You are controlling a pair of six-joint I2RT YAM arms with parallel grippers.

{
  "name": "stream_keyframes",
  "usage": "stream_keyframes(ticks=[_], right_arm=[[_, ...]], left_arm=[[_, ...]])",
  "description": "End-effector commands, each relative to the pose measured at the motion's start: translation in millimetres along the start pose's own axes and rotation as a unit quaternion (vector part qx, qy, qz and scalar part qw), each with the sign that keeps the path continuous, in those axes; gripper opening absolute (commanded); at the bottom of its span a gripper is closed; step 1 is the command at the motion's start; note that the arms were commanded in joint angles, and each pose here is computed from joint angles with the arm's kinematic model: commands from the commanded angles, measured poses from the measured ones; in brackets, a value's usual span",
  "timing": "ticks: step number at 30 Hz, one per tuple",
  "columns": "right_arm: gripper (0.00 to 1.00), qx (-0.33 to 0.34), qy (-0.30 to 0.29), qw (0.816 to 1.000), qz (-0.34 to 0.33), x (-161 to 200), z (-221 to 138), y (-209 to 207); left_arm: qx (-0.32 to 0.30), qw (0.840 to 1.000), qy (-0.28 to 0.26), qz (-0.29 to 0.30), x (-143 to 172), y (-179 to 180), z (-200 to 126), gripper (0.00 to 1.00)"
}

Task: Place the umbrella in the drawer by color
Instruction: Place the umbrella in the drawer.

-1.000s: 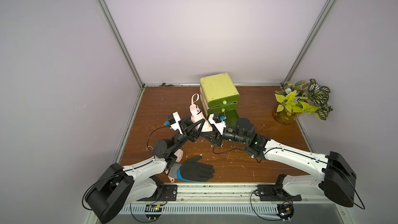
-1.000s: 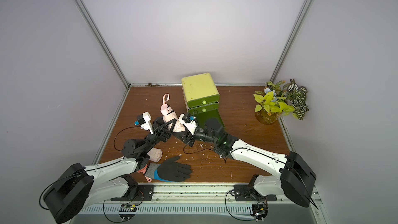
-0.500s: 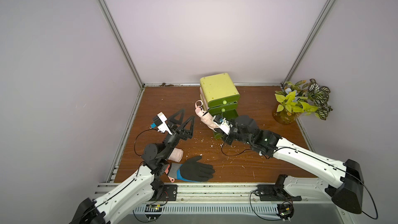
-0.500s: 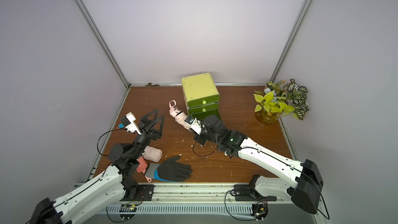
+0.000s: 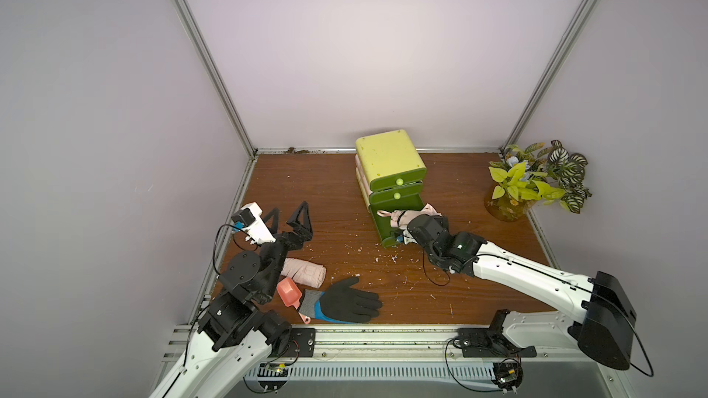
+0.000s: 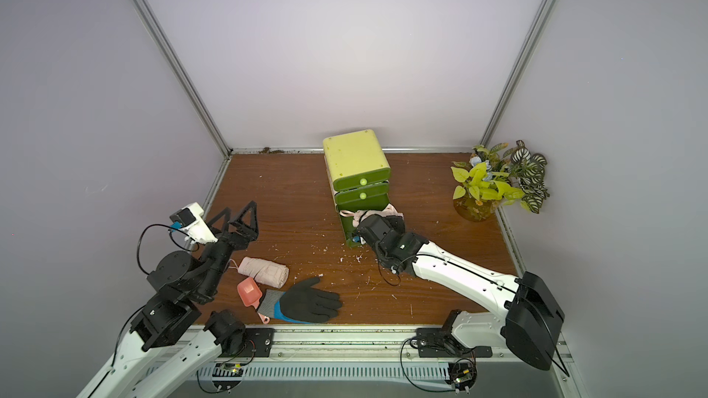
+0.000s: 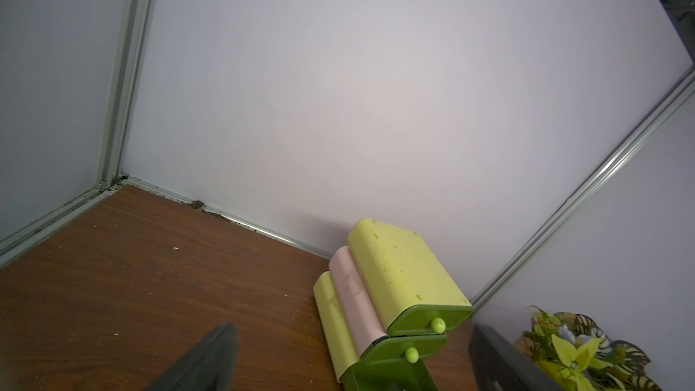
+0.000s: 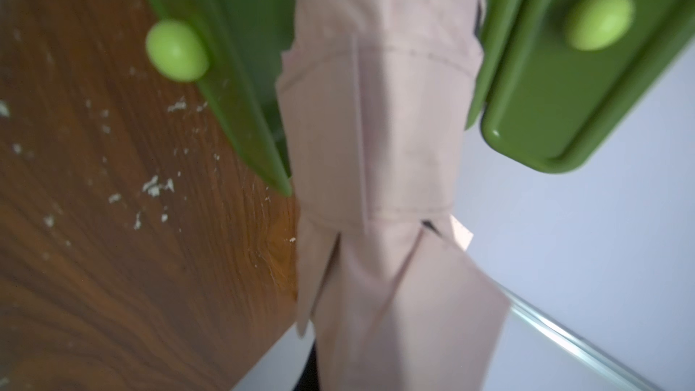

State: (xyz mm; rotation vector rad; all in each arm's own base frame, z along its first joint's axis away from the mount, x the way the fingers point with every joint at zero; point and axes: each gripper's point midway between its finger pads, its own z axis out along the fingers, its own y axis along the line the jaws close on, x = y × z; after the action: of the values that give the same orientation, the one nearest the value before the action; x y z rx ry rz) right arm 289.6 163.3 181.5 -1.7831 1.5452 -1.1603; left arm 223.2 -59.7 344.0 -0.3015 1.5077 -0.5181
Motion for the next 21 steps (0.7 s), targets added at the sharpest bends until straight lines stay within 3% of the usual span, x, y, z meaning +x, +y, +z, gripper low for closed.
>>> stream_keyframes(ticks=[1, 11, 17, 21], right_arm=[[0.0, 0.084, 0.014, 0.994, -0.062, 0.0, -3.3, -41.3], [0.0, 0.077, 0.043, 0.991, -0.099, -31.6, 40.7, -54.7], [0.0, 0.069, -0.019, 0.991, -0.114, -53.0, 46.7, -52.5], [0.17, 0.049, -0.067, 0.99, -0.109, -69.0, 49.7, -41.1]], left_arm=[[-0.016, 0.999, 0.014, 0.028, 12.8, 13.5, -6.5, 0.99], [-0.003, 0.999, 0.028, 0.023, 19.1, 10.6, -8.2, 0.99], [-0.007, 1.0, 0.019, 0.019, 16.6, 14.5, -11.7, 0.99], [-0.009, 1.0, 0.02, 0.019, 17.3, 15.3, -11.2, 0.99]])
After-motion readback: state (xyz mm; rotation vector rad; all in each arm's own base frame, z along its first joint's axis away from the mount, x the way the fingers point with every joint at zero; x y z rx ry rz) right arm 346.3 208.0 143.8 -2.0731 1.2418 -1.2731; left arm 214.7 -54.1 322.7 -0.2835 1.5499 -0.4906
